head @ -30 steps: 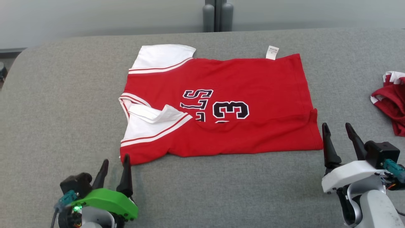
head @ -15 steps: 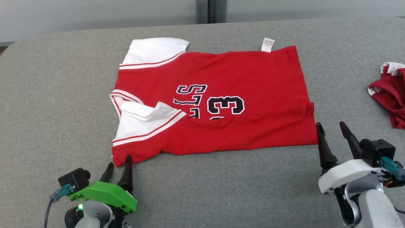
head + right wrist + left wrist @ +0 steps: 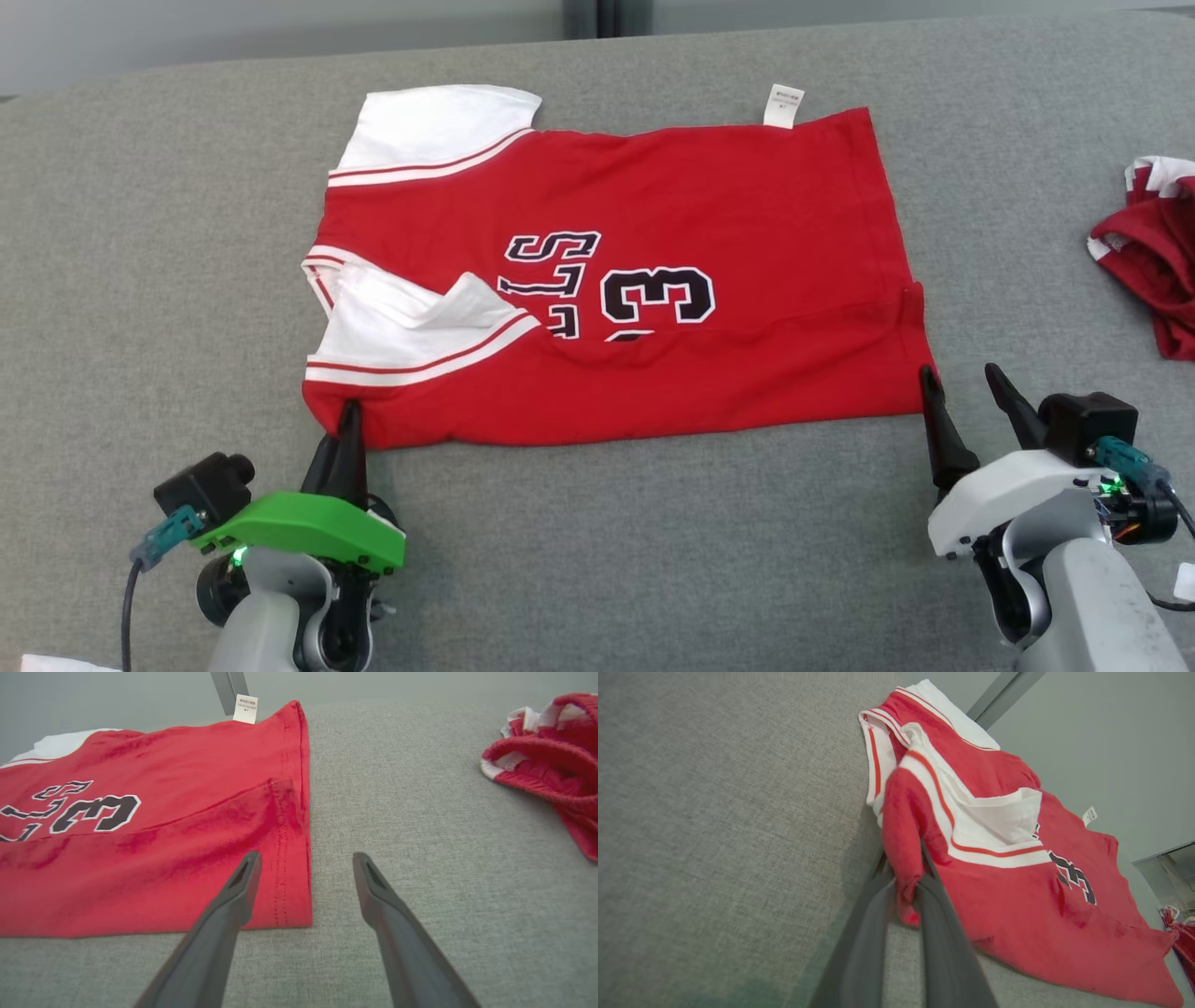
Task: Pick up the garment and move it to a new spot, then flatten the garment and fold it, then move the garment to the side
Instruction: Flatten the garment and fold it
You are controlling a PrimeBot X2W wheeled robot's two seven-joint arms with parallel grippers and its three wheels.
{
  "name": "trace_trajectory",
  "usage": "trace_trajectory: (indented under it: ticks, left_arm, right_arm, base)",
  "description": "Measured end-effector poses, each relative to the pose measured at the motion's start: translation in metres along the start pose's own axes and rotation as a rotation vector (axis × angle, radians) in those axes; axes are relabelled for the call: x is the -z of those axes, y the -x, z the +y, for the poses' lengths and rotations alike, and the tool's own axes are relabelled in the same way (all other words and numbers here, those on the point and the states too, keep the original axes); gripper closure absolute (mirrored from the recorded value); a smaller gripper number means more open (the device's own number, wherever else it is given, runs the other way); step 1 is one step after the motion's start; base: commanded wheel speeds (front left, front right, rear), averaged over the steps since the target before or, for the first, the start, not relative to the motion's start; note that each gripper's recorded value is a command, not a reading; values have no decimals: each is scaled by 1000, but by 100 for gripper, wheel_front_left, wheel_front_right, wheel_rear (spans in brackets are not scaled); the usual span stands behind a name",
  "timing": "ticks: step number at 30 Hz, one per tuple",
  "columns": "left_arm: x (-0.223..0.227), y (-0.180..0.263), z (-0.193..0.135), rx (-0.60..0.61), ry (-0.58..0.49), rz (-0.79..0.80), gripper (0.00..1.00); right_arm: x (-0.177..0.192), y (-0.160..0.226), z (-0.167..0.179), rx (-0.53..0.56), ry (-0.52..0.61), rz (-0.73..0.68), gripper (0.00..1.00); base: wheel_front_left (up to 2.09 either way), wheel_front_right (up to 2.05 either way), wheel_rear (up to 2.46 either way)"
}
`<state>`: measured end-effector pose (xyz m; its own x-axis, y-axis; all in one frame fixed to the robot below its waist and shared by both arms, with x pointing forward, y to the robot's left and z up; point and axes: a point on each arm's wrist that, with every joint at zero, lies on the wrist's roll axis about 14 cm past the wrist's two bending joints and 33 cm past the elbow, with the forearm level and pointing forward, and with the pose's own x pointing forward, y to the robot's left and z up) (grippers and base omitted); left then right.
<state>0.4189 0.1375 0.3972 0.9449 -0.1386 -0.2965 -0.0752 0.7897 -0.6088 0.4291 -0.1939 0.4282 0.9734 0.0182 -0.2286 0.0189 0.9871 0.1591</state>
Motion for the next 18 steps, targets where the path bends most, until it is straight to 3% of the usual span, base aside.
trace_trajectory:
  ticks: [5,7,8,9,12,18]
  left_arm:
    - [-13,1,-10,36,-21,-53,100]
    - [-18,2,-12,46,-32,-70,100]
    - [-20,2,-14,52,-38,-75,100]
    - [-22,3,-15,59,-45,-82,100]
    - [-25,7,-20,78,-60,-95,100]
    - [-40,14,-33,126,-95,-134,100]
  right_arm:
    - [27,-8,10,-25,-12,109,0]
    - [34,-9,15,-35,-27,133,43]
    - [36,-11,17,-38,-39,141,58]
    - [38,-12,18,-43,-39,147,72]
    - [36,-14,20,-46,-51,140,100]
    - [9,-23,23,-51,-41,58,100]
  base:
    - [0,0,0]
    - [0,0,0]
    - [0,0,0]
    - [0,0,0]
    - [0,0,0]
    - [0,0,0]
